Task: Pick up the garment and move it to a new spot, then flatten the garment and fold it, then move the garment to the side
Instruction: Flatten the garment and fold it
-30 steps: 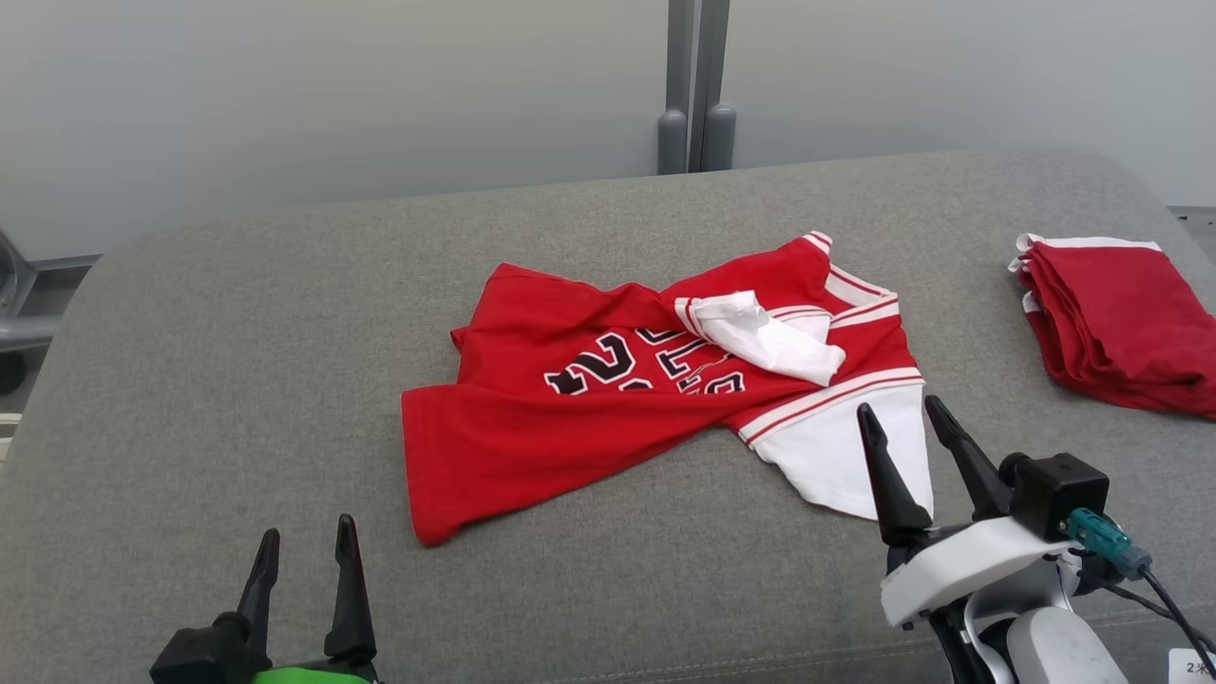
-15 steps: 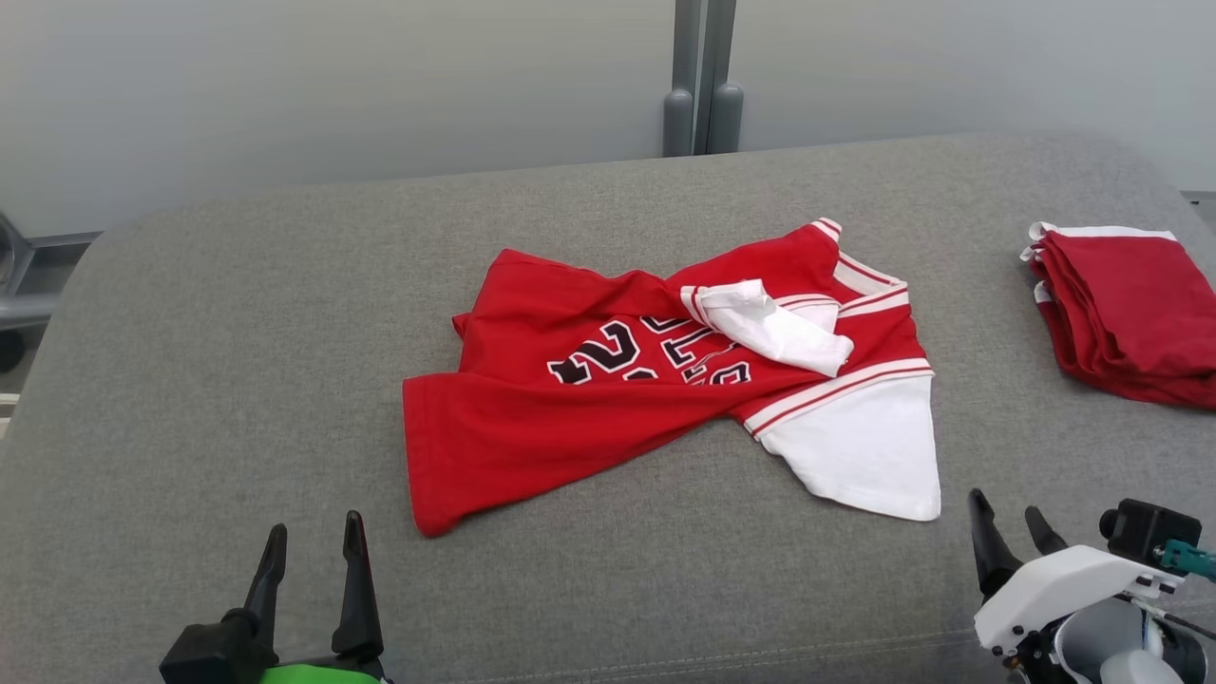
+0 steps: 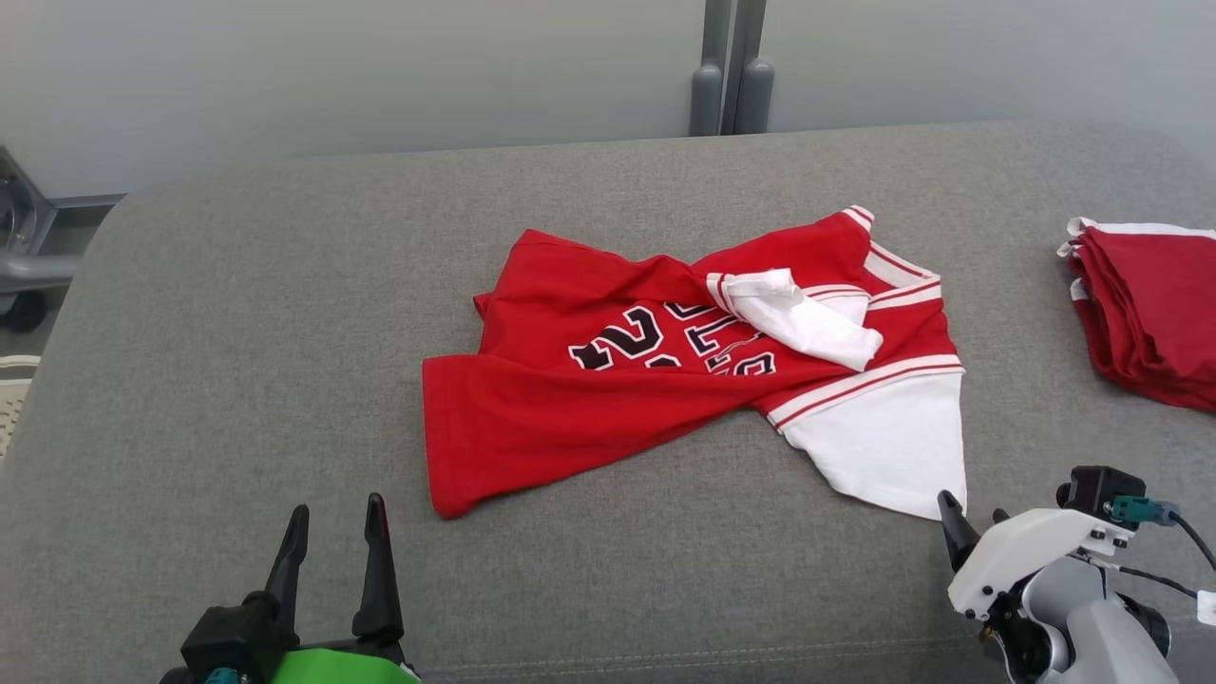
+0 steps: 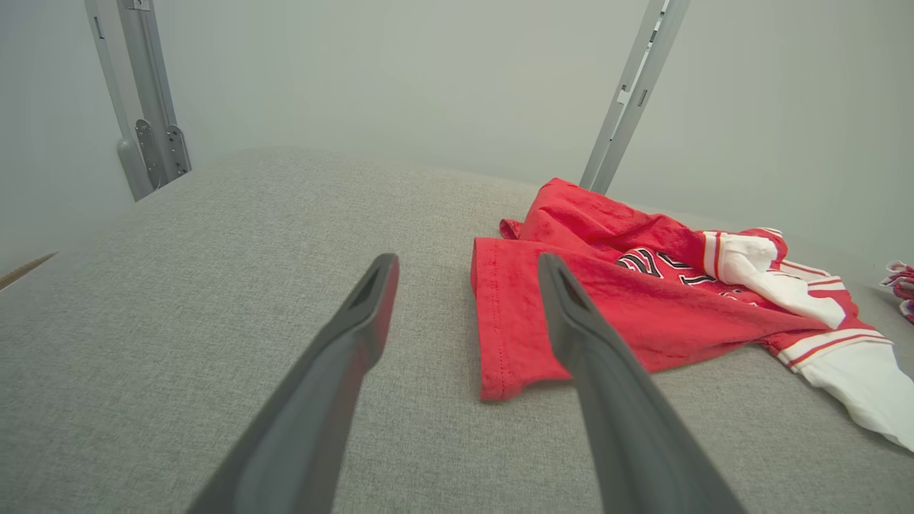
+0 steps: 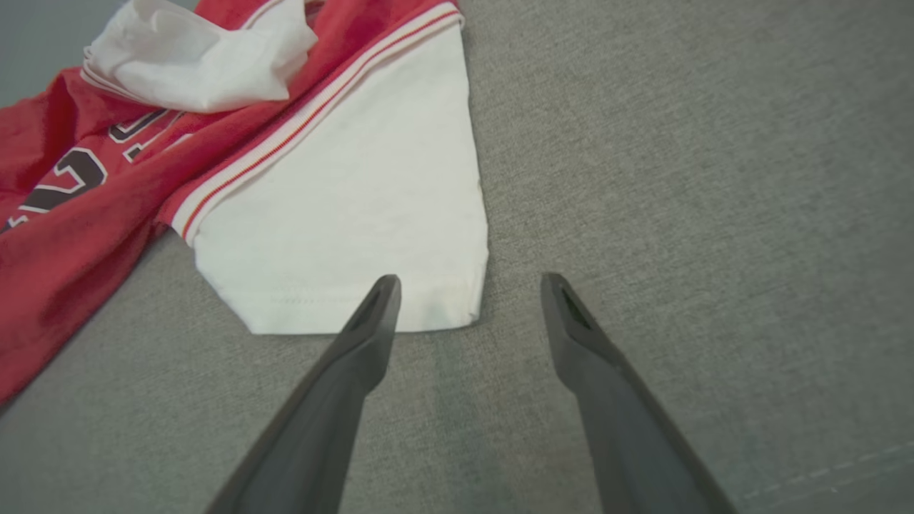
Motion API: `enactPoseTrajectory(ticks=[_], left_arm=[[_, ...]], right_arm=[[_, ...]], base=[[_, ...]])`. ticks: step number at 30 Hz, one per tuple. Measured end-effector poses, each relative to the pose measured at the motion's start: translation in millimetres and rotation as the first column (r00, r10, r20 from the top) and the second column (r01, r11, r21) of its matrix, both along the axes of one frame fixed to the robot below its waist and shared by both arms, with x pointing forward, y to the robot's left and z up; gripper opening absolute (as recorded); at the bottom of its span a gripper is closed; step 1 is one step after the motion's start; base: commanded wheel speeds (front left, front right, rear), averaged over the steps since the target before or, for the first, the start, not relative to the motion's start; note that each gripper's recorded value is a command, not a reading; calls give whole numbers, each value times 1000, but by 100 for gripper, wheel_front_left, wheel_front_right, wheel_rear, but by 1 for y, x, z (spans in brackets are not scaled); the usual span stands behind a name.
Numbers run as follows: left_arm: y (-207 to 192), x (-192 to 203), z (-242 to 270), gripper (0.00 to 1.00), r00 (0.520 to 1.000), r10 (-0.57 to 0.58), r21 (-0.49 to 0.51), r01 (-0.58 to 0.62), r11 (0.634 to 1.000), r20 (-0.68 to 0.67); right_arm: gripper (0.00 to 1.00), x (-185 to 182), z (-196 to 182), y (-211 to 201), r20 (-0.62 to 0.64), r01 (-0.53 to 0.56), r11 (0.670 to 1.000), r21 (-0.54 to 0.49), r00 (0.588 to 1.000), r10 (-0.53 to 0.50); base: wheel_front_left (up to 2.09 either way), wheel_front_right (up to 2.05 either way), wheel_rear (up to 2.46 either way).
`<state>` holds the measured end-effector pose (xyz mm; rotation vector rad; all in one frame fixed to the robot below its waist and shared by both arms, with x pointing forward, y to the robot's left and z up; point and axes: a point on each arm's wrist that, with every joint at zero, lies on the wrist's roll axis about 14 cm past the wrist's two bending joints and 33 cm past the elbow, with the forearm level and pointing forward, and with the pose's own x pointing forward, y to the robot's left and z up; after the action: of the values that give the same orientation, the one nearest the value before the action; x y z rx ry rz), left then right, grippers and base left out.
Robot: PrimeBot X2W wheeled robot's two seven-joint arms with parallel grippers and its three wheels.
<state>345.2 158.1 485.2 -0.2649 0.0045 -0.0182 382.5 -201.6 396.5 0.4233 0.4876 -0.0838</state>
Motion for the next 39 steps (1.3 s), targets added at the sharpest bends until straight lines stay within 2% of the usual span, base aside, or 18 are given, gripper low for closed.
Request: enactPoseTrajectory(ticks=[8, 14, 15, 16, 17, 18, 19, 24, 27, 33, 39], left_arm=[[7, -3, -4, 100, 1000, 20, 1, -20, 1000, -11], [14, -5, -8, 100, 999, 40, 5, -40, 999, -22], [15, -6, -8, 100, 999, 44, 7, -44, 999, -24], [16, -6, -9, 100, 999, 48, 8, -47, 999, -26], [17, -7, -9, 100, 998, 50, 9, -50, 999, -27], [18, -7, -10, 100, 998, 53, 9, -53, 999, -28], [19, -8, -10, 100, 998, 55, 10, -55, 998, -28], [19, -9, -7, 100, 998, 57, 11, -57, 998, -20], [15, -10, -7, 100, 999, 43, 14, -43, 999, -17], [2, -9, -7, 100, 1000, 2, 3, -2, 1000, -16], [-14, -5, -6, 100, 999, -44, -11, 44, 999, -11]], right_arm=[[100, 14, -17, 13, -82, -32, 999, 1, 996, 32], [100, 25, -25, 20, -122, -67, 997, -34, 991, 62], [80, 26, -27, 22, -129, -75, 996, -40, 989, 69], [48, 28, -27, 23, -133, -78, 996, -44, 989, 72], [38, 29, -28, 23, -138, -81, 996, -46, 988, 74], [23, 29, -29, 24, -145, -85, 995, -48, 986, 77], [0, 30, -29, 24, -147, -87, 995, -50, 986, 78], [0, 33, -24, 28, -121, -85, 995, -56, 990, 78], [0, 37, -15, 28, -75, -54, 998, -24, 996, 52], [0, 57, 31, 24, 96, 8, 998, 70, 995, -14], [0, 54, 67, 12, 217, 18, 990, 143, 975, -49]], base=[[0, 0, 0], [0, 0, 0], [0, 0, 0], [0, 0, 0], [0, 0, 0], [0, 0, 0], [0, 0, 0], [0, 0, 0], [0, 0, 0], [0, 0, 0], [0, 0, 0]])
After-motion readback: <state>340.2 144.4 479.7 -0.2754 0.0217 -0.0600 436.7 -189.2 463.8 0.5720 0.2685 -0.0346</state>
